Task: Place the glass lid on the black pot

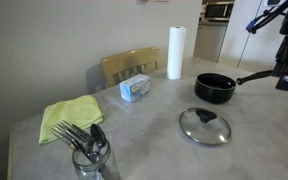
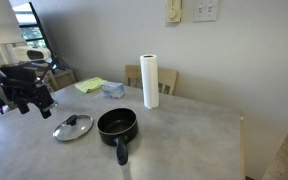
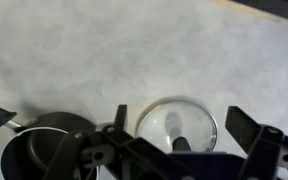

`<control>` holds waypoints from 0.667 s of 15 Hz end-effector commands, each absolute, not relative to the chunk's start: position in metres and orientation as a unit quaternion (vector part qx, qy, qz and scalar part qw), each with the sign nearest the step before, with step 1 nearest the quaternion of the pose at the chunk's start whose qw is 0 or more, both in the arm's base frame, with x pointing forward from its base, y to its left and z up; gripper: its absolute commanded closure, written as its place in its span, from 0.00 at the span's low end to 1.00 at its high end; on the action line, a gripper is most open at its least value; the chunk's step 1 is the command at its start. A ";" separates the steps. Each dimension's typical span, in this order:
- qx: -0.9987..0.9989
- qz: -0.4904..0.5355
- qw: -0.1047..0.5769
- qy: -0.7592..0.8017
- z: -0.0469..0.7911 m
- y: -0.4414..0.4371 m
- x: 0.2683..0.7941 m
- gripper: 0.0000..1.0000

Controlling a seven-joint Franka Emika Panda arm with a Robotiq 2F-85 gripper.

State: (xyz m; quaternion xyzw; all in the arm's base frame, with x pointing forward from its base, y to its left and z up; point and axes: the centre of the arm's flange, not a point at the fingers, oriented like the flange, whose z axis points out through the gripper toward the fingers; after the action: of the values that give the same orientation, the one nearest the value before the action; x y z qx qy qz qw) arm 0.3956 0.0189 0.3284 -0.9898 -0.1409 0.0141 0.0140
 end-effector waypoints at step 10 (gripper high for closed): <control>-0.988 -0.072 0.127 -0.059 0.263 0.069 0.424 0.00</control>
State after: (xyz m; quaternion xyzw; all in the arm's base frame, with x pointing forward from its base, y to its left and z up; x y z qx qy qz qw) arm 0.4241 0.0686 0.2635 -0.9875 -0.0590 -0.0723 0.1268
